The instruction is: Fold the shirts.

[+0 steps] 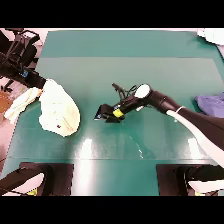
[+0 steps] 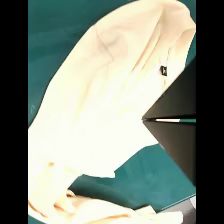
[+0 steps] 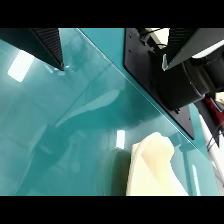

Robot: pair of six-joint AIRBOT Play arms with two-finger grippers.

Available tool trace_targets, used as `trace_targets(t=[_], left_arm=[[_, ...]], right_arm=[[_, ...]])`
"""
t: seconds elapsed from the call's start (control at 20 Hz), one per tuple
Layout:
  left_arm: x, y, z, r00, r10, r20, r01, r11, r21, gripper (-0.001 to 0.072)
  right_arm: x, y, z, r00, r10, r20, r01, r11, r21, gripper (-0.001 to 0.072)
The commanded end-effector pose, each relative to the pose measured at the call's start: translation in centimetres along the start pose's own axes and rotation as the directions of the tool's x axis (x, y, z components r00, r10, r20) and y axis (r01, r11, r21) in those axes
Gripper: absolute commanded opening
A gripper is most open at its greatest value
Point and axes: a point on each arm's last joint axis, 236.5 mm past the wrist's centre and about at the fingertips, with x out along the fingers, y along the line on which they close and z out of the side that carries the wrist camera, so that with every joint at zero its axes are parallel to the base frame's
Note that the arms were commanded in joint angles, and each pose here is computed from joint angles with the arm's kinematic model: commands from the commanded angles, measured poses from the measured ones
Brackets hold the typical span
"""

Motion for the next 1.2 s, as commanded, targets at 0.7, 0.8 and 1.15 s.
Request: trace_targets(t=[0.7, 0.8, 1.15], left_arm=[[0.0, 0.4, -0.4, 1.0, 0.017, -0.019, -0.019, 0.997, -0.077, 0.0024], [0.0, 0.1, -0.4, 1.0, 0.006, -0.015, -0.008, 0.997, -0.079, 0.0024], [0.0, -0.1, -0.1, 1.0, -0.003, -0.005, 0.003, 0.997, -0.08, 0.0024]], right_arm=[[13.8, 5.6, 1.6, 0.987, 0.117, -0.111, -0.095, 0.978, 0.185, 0.0545], [13.8, 4.6, 1.5, 0.991, 0.073, -0.116, -0.051, 0.981, 0.189, 0.0528], [13.8, 3.0, 1.2, 0.991, 0.008, -0.13, 0.02, 0.977, 0.211, 0.0477]])
